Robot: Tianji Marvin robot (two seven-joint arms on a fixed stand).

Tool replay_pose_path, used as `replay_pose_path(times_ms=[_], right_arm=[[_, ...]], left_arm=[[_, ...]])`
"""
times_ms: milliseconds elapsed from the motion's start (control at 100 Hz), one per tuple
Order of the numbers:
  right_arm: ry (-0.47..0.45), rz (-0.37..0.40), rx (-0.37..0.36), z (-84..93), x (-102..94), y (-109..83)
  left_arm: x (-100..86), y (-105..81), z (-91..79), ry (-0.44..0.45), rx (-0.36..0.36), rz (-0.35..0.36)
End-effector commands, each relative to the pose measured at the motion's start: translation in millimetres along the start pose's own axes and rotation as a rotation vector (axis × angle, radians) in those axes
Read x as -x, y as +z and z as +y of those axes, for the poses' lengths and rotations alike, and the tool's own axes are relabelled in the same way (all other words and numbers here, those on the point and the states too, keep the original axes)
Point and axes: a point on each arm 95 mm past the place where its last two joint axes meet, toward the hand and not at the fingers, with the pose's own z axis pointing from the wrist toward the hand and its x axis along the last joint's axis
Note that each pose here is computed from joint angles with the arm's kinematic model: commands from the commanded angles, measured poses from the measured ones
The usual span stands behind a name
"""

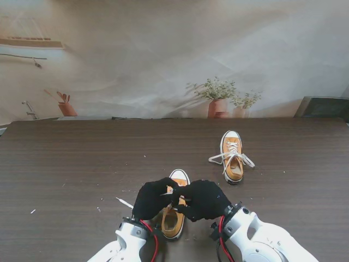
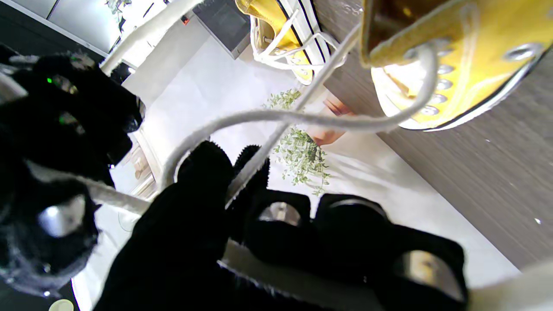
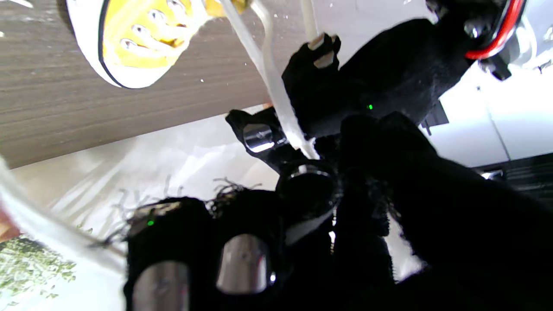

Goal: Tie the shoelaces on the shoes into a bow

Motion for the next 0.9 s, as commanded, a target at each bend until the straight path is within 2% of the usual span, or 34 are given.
replay_pose_path(times_ms=[0,120,250,410,510,630,890], right_arm=[[-0.056,0.005,-0.046,-4.7,6.5,-6.0],[-0.167,0.026,-0.079,-7.3,11.9,-11.1],[-0.296,0.021,-0.074,-10.4,15.7,-14.2],[-0.481,-0.027,-0.036,-13.6,20.1,-16.6],[-0.558,-0.070,-0.026,-16.1,22.1,-17.6],[-0.584,-0.127,-0.013,-20.8,24.0,-17.3],[-0.485,-0.188,0.044,-34.2,28.0,-10.9]], left_arm=[[-2.8,0.8,-1.1,-0.005,0.002,-0.003],[-2.7,0.5,-1.2,-0.007,0.005,-0.002],[-1.9,0.3,-1.1,-0.010,0.008,-0.001],[-1.6,-0.4,-1.7,-0.011,0.014,0.000],[-1.2,-0.5,-2.1,-0.011,0.016,0.002],[-1.4,-1.2,-2.3,-0.014,0.021,0.004],[-0.7,-4.2,-3.8,-0.016,0.030,0.007]])
